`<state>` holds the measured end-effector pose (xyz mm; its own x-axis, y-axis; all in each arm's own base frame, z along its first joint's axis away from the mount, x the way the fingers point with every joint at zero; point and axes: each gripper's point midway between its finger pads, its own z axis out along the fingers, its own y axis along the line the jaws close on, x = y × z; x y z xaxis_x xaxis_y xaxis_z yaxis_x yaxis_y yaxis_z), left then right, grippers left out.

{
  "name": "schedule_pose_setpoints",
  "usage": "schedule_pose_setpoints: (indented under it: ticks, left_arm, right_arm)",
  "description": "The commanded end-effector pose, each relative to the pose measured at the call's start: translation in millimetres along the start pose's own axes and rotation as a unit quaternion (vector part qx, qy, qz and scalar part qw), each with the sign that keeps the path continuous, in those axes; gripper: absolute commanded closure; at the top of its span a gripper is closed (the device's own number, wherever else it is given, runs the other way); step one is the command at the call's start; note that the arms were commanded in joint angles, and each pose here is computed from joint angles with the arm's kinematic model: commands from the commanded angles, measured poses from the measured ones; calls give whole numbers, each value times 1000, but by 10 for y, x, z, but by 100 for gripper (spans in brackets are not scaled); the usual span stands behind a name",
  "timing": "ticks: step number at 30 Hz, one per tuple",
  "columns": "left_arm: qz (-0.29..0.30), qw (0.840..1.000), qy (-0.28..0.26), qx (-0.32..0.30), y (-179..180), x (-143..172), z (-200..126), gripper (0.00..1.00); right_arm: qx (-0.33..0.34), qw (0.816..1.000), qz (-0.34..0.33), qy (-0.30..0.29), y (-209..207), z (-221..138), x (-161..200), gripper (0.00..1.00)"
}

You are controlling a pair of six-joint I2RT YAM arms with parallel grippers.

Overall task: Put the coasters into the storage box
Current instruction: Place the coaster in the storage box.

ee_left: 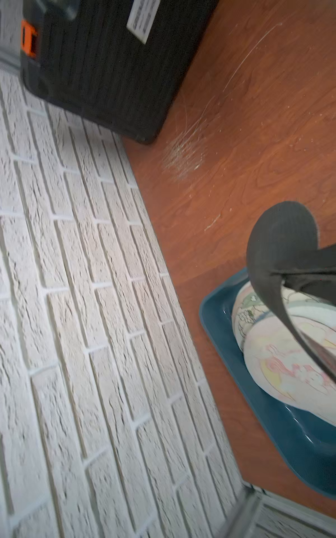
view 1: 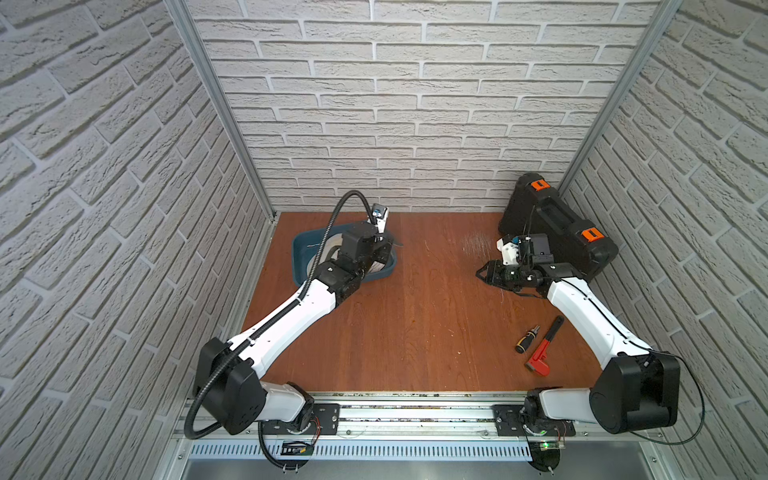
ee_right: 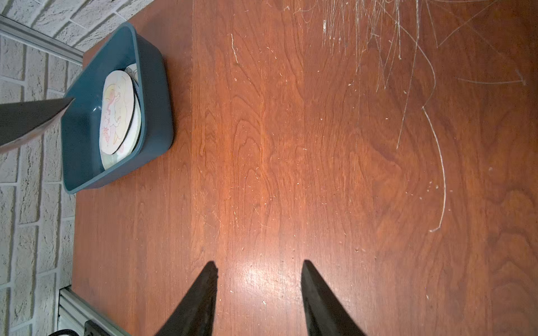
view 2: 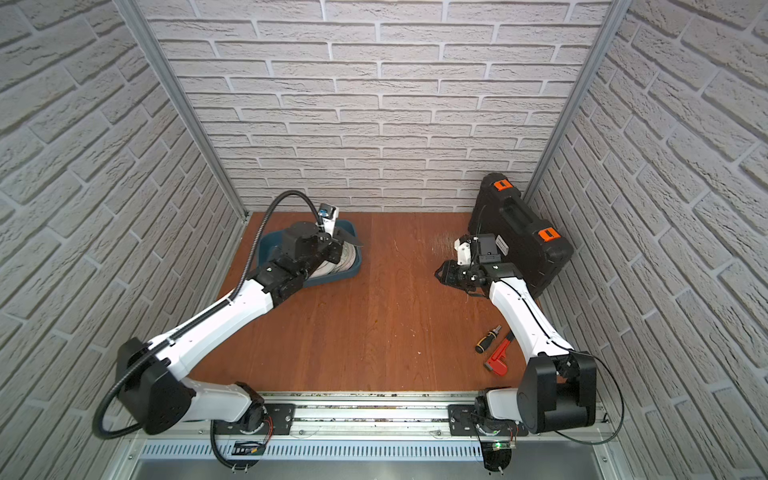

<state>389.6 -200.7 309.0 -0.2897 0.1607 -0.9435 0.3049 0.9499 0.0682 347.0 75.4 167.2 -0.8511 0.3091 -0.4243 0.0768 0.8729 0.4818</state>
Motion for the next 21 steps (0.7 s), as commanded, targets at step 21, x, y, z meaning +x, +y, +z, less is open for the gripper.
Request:
schedule_pose_setpoints:
  ticks: [21]
  left_arm:
    - [-134, 980, 119, -85, 699, 801, -66, 100]
  right_arm:
    - [0, 1000, -4, 22, -86, 271, 24, 54]
